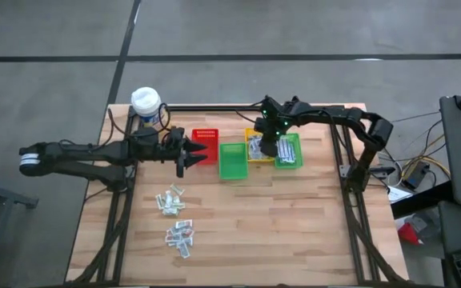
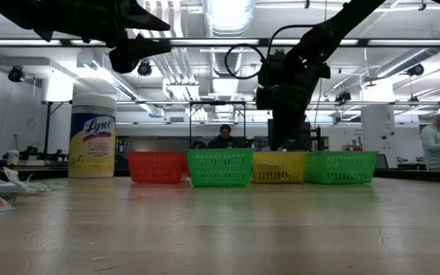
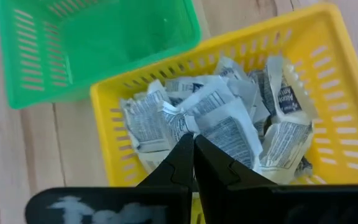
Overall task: Pick & Place First Aid Supplies
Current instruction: Put the alcohol pad into the yellow basket, then put the green bandage into the left green basket
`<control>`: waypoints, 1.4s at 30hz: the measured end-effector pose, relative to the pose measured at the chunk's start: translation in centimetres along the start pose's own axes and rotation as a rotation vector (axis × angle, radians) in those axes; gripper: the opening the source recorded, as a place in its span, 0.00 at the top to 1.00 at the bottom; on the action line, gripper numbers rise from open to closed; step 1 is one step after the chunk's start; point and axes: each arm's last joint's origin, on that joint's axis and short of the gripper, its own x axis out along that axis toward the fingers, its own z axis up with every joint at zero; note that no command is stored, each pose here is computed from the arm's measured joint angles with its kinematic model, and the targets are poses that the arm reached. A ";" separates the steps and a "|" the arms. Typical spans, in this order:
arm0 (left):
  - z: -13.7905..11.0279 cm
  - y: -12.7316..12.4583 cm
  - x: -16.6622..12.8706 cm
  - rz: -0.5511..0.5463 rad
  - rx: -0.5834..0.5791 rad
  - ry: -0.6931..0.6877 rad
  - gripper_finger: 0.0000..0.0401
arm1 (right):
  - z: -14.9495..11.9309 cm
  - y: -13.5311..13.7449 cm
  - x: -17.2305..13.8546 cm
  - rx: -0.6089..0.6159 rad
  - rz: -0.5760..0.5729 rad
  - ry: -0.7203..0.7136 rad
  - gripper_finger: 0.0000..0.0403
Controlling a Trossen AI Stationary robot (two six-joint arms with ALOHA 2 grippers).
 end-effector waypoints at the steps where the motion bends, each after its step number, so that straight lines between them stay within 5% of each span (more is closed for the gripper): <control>1: 0.0 0.0 0.0 0.000 0.002 0.000 0.49 | -0.1 -0.1 0.2 0.005 0.000 0.009 0.98; 12: -0.1 0.0 0.0 0.003 0.013 0.007 0.49 | -0.2 -0.5 0.9 -0.017 -0.024 0.034 0.96; 24: -0.1 0.0 0.0 0.002 0.013 0.007 0.49 | -0.2 -0.5 0.6 -0.021 -0.072 0.059 0.70; 42: -0.1 0.0 0.0 0.002 0.013 0.008 0.49 | 3.2 2.1 -5.2 -0.013 -0.043 0.140 0.61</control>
